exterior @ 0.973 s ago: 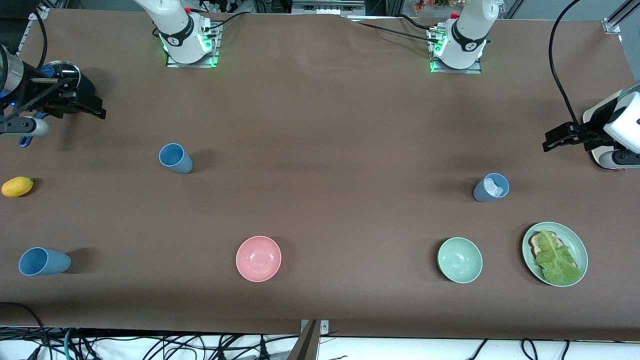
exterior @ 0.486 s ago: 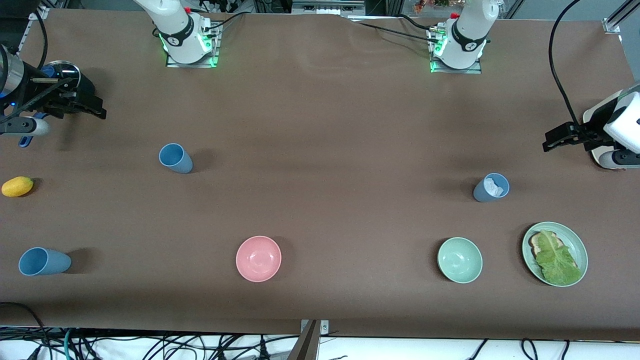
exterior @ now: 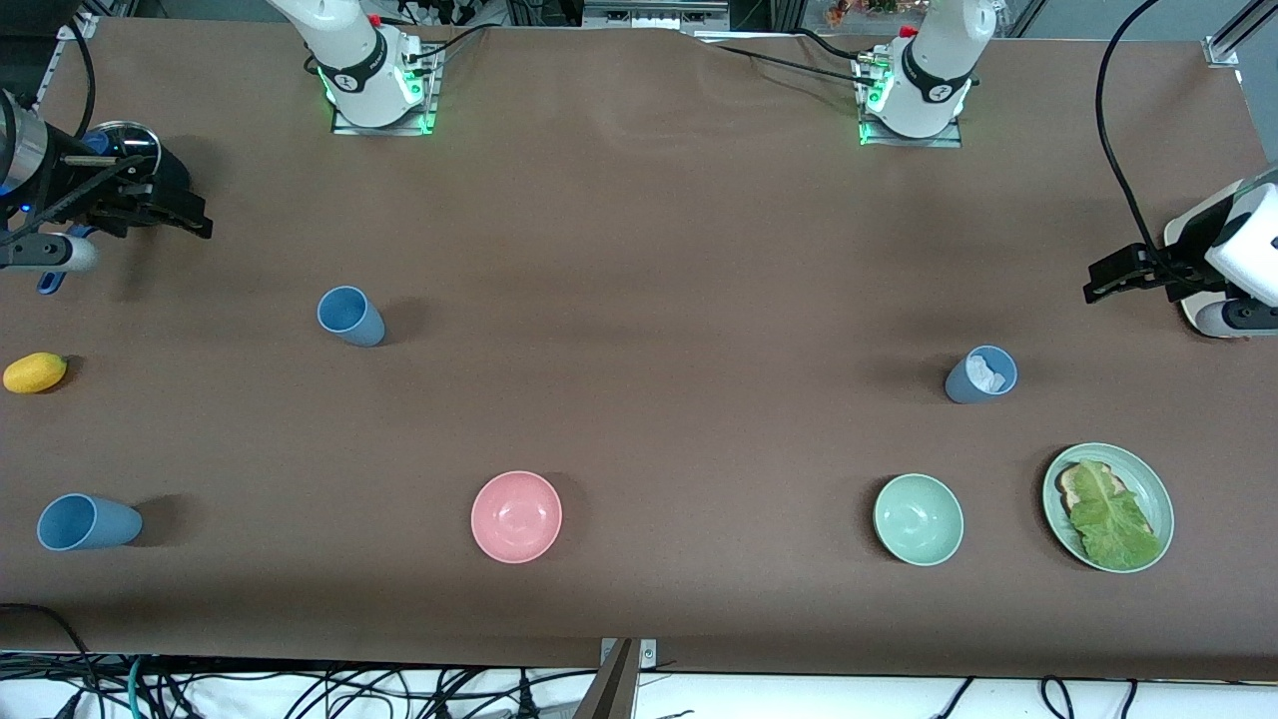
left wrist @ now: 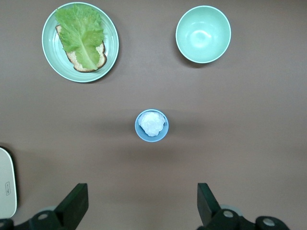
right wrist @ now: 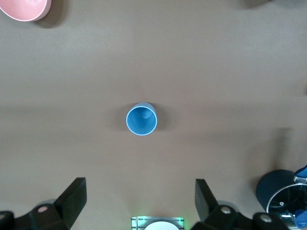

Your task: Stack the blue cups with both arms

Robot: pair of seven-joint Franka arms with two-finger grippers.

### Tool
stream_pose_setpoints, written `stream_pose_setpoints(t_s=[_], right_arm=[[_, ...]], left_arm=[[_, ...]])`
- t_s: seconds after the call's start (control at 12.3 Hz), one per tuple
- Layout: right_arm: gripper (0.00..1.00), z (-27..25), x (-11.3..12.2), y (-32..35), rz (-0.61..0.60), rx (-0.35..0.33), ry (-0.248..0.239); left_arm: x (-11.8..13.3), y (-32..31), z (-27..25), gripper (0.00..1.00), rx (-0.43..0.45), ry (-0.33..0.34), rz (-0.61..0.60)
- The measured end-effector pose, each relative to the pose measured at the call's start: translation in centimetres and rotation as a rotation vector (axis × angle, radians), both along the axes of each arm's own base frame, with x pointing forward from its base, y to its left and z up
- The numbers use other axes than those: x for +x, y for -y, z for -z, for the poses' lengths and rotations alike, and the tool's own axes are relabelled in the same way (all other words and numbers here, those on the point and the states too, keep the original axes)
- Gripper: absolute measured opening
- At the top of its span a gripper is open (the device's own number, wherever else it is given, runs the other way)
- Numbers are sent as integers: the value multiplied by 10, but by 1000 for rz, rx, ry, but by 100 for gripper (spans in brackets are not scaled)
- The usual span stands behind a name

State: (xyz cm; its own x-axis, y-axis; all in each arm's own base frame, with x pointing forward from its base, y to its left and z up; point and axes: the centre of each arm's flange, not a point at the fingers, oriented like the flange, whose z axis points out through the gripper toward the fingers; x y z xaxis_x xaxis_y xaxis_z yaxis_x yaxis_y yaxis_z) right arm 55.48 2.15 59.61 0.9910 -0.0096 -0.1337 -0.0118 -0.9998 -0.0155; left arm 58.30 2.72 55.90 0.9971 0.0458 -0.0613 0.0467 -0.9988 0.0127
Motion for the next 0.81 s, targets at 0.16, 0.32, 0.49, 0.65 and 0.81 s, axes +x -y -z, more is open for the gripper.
stream_pose_setpoints(t_s=[0.16,0.32,0.49,0.65,0.81], right_arm=[[100,0,0,0,0,0,0],[100,0,0,0,0,0,0],[100,0,0,0,0,0,1],[100,0,1,0,0,0,4],[100,-1,2,0,0,1,10]], left_arm=[[0,0,0,100,0,-1,0],[5,0,15,100,-2,-28,0],[18,-2,59,100,-8,-102,-1],[30,-17,107,100,-14,-171,-24],[35,-45,142,100,-18,-164,-64]])
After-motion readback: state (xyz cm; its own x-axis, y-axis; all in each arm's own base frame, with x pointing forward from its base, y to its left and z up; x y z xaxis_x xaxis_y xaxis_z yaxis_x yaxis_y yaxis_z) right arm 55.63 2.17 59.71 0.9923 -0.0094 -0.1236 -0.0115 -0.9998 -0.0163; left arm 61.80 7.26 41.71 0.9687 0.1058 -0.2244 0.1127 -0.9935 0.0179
